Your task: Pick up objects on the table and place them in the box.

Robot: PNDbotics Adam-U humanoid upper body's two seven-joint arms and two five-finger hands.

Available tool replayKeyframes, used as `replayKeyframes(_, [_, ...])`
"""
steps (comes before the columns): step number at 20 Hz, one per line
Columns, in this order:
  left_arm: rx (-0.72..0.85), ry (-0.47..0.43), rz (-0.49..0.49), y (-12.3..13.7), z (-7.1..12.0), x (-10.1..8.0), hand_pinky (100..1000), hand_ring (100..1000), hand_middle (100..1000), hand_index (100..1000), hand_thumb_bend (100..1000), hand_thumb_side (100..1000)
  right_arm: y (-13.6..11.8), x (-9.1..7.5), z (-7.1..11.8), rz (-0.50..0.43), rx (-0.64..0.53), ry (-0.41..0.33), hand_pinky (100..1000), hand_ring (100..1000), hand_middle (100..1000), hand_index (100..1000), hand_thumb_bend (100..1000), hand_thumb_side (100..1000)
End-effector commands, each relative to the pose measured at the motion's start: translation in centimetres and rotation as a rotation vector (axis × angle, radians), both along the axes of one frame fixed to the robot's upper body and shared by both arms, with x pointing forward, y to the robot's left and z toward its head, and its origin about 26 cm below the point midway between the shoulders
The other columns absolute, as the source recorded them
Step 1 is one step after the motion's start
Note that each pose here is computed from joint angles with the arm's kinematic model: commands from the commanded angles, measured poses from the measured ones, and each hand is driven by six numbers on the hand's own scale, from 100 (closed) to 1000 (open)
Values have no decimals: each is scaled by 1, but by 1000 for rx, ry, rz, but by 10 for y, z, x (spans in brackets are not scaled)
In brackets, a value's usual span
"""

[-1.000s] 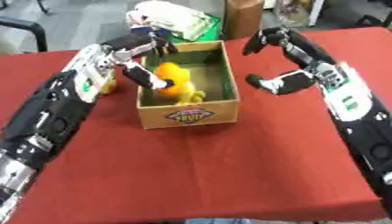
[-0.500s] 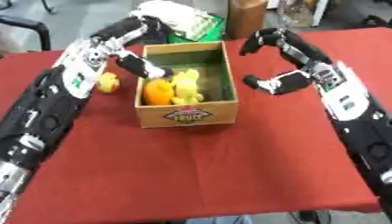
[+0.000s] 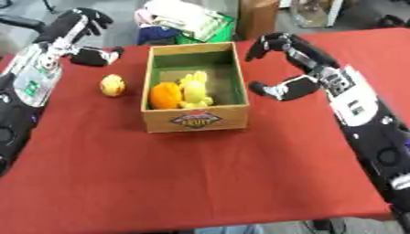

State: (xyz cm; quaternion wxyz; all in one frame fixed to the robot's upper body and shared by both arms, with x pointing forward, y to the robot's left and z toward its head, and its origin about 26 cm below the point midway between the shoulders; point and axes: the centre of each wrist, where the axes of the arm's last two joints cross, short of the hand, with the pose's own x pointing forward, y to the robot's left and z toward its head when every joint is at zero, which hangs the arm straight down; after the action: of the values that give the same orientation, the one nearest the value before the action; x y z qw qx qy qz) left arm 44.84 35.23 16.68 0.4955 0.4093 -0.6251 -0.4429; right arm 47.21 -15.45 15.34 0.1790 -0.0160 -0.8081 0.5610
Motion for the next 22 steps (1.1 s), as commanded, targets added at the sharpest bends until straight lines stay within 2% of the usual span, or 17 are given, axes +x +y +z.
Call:
replayKeyframes(1, [54, 11, 65, 24, 0, 0, 706, 667, 681, 803, 398, 274, -2, 1, 12, 93, -94, -74, 655, 703, 652, 719, 392, 592])
replayKeyframes(6, [80, 85, 104, 35, -21, 0, 703, 666, 687, 805, 420, 288, 0, 1, 11, 98, -97, -72, 655, 703, 652, 719, 397, 595])
replayKeyframes(13, [79, 134, 114, 41, -41, -2, 701, 675, 716, 812, 433, 294, 3, 0, 10, 109, -100, -69, 653, 702, 650, 718, 401, 595])
replayKeyframes(22, [91, 92, 154, 44, -45, -3, 685, 651, 690, 797, 409, 287, 9, -2, 11, 128, -106, -71, 650, 701, 648, 716, 412, 598])
